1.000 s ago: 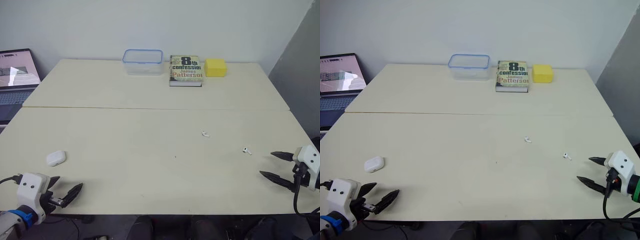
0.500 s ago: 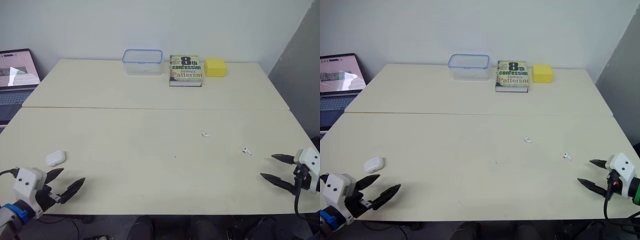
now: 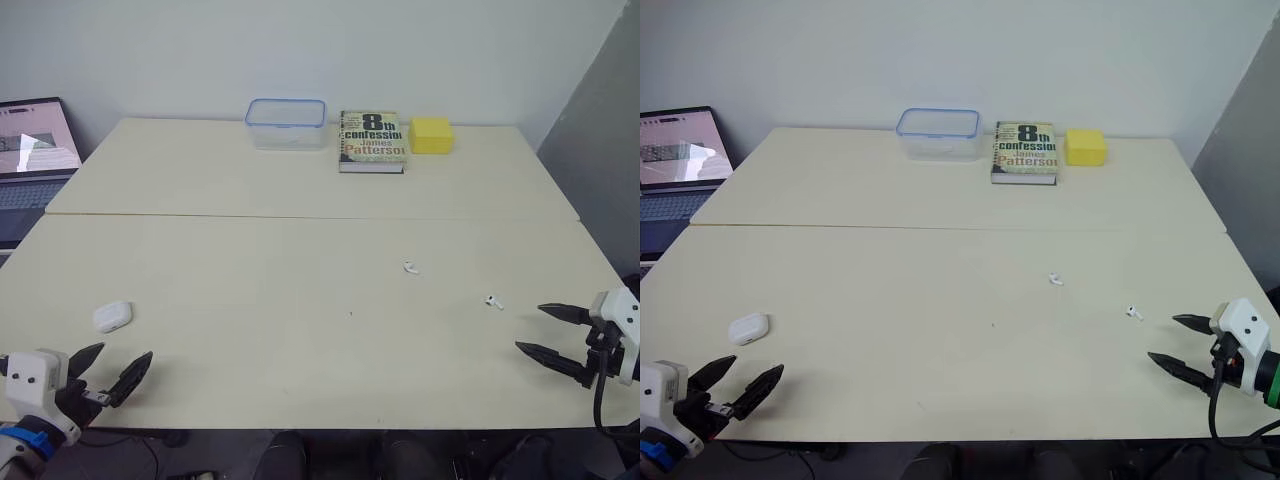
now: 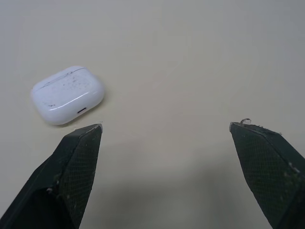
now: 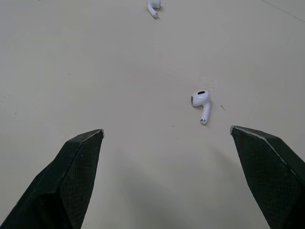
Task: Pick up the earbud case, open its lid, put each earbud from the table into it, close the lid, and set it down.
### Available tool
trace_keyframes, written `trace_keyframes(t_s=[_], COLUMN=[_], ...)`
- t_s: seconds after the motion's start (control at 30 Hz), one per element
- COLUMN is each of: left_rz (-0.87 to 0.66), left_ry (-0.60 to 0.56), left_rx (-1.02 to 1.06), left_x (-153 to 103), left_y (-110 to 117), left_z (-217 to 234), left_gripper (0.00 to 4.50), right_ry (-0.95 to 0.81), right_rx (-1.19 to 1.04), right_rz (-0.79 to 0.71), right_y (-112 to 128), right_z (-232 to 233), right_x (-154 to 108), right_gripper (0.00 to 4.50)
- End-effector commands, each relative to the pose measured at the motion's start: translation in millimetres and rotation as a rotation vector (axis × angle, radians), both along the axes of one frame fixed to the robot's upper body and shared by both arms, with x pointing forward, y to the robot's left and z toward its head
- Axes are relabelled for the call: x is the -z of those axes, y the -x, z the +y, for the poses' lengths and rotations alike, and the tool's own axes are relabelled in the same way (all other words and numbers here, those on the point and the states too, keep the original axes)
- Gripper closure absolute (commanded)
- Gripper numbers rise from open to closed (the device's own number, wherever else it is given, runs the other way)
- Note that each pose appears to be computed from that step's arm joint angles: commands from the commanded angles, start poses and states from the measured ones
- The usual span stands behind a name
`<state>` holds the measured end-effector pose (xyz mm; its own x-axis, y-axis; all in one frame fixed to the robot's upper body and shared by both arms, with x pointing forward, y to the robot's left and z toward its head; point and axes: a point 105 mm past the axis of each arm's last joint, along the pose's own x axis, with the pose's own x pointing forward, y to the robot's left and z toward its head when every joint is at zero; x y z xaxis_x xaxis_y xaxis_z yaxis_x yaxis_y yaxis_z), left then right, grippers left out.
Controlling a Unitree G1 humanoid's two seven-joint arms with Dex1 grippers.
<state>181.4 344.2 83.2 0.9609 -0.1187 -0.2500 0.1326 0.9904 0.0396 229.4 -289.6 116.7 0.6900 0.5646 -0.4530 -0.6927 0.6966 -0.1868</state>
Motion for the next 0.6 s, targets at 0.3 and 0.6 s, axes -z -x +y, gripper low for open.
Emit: trace_keyframes(t_s=[0.3, 0.6], left_rz=[-0.102, -0.085], left_ry=[0.092, 0.12], left_rx=[-0.307, -0.397], left_x=[-8.5, 0.1], left_y=[2.0, -4.4], left_z=[16.5, 8.3], left_gripper=[0.0, 0.0], right_ry=[0.008, -0.003], right_rx=[-0.216, -0.611], right_rz=[-0.155, -0.164], right_y=[-27.2, -47.8], right_z=[50.0, 133.2], right_x=[-50.8, -98.9], right_gripper=[0.04, 0.04])
